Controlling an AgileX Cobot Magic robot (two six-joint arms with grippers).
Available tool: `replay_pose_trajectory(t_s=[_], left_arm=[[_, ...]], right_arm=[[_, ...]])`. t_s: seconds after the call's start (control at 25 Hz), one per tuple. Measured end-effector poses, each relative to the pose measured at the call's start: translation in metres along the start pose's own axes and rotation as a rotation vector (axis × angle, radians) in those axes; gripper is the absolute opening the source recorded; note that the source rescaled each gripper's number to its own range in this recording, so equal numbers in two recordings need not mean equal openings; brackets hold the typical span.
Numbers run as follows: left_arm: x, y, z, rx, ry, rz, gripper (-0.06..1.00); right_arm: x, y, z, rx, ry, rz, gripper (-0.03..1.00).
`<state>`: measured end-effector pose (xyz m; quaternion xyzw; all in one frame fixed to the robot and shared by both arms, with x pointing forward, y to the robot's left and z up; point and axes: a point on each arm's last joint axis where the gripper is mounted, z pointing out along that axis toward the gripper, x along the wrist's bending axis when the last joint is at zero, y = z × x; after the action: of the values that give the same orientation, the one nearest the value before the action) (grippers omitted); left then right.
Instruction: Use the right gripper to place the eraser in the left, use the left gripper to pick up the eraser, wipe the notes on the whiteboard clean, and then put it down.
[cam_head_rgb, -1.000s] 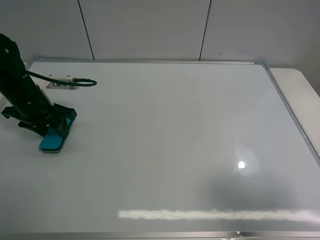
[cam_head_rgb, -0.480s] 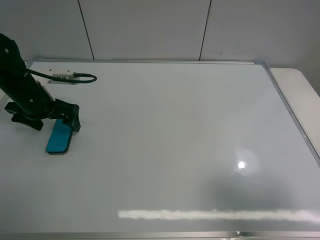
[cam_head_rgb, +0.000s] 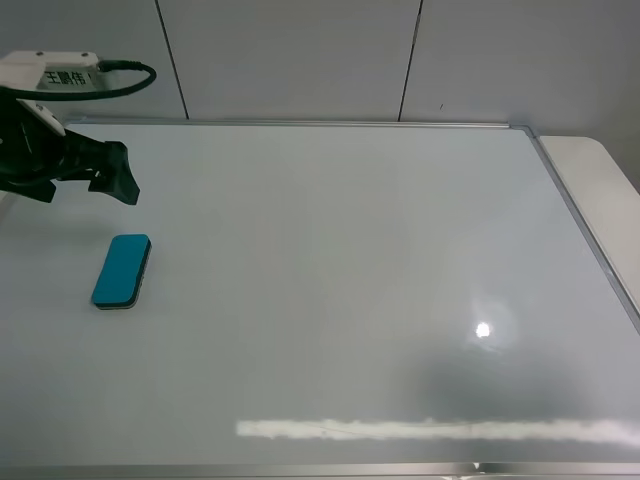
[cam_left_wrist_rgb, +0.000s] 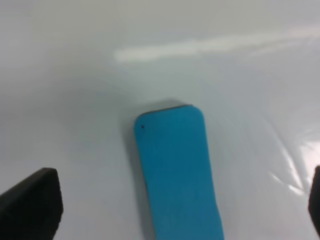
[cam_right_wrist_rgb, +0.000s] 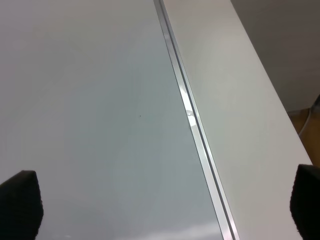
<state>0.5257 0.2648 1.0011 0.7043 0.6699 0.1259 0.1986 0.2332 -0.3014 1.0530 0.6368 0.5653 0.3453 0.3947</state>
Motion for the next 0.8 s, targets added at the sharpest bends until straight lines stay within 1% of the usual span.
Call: replay_pose_trajectory(t_s=[0.04, 0.16, 0.24, 0.4, 0.52, 0.68, 0.76, 0.8], left_arm=[[0.001, 0.0, -0.023, -0.052, 0.006, -0.009, 1.0], [0.008, -0.007, -0.053, -0.124, 0.02, -0.043, 1.0], [0.016, -0.016, -0.071, -0.167, 0.041, -0.072, 1.0], [0.031, -0.041, -0.108, -0.242, 0.094, -0.126, 1.0], [0.038, -0.067, -0.139, -0.337, 0.137, -0.177, 1.0], [0.035, -0.108, -0.181, -0.529, 0.203, -0.211, 1.0], [0.028, -0.132, -0.198, -0.63, 0.23, -0.196, 1.0], [0.025, -0.141, -0.203, -0.663, 0.238, -0.187, 1.0]], right_arm=[[0.0, 0.0, 0.0, 0.0, 0.0, 0.0, 1.0], [0.0, 0.0, 0.0, 0.0, 0.0, 0.0, 1.0], [0.0, 0.0, 0.0, 0.0, 0.0, 0.0, 1.0], [0.0, 0.0, 0.0, 0.0, 0.0, 0.0, 1.0], [0.0, 0.0, 0.0, 0.0, 0.0, 0.0, 1.0], [0.0, 0.0, 0.0, 0.0, 0.0, 0.0, 1.0], [0.0, 0.0, 0.0, 0.0, 0.0, 0.0, 1.0], [0.0, 0.0, 0.0, 0.0, 0.0, 0.0, 1.0]])
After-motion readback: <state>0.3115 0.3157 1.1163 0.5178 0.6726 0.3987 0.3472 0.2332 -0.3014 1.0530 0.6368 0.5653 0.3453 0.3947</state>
